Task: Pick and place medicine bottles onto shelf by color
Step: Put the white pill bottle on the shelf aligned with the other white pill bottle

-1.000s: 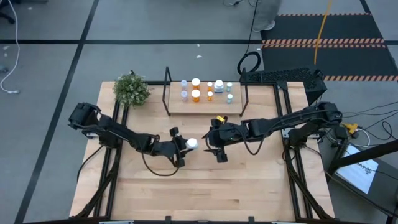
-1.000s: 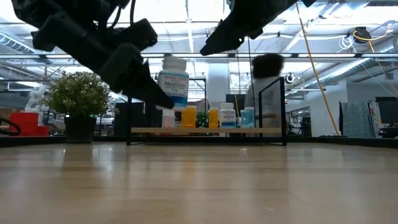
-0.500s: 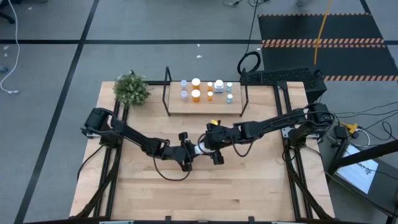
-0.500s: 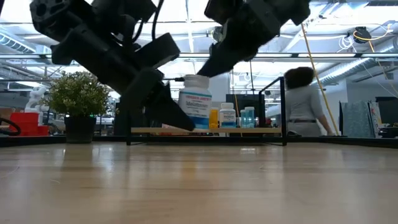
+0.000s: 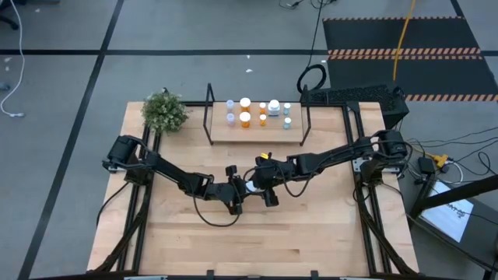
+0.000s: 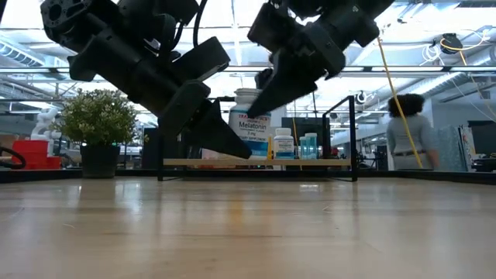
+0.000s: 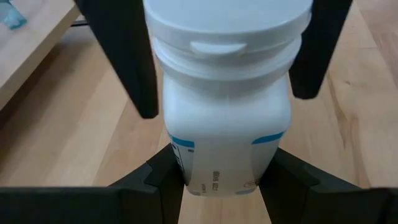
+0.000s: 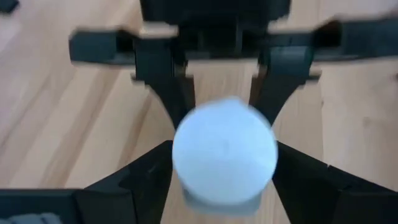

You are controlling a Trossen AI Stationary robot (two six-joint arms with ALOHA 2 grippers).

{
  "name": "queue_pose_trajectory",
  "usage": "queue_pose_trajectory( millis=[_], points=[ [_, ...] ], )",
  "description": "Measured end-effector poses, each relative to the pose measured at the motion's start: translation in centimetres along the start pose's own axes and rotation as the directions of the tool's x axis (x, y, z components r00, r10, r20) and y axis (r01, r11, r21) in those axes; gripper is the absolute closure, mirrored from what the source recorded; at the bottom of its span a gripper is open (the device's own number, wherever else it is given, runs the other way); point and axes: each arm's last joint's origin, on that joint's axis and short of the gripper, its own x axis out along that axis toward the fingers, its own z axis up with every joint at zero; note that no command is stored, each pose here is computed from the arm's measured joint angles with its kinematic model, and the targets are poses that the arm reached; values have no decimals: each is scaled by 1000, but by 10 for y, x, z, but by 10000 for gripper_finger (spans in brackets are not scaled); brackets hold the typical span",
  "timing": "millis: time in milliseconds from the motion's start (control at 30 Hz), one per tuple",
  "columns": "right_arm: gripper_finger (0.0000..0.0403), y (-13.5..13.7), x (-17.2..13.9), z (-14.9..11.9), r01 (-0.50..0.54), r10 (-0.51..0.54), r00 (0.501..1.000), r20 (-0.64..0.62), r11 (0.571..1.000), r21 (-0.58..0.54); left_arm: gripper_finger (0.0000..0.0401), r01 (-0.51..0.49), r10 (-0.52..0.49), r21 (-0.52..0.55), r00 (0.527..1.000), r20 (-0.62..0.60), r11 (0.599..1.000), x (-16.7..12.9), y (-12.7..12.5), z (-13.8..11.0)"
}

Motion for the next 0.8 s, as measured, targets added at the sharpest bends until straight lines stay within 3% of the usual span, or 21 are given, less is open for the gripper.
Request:
queue_pose_trajectory(
  millis=[267, 400, 633, 800],
  points=[
    [218, -4, -1, 1, 7, -7, 1000, 10, 1000, 4, 231, -1, 1, -14, 1000, 5, 1000, 0, 0, 0],
    [231, -4, -1, 1, 6, -6, 1000, 9, 1000, 2, 219, -7, 7, -50, 1000, 7, 999, 0, 0, 0],
    [212, -4, -10, 0, 5, -6, 1000, -26, 1000, -23, 138, -44, 46, -120, 999, 15, 992, 0, 1, 1],
    [219, -8, -33, 3, 11, -13, 999, -47, 999, -39, 93, -44, 46, -135, 999, 9, 990, 0, 0, 0]
  ],
)
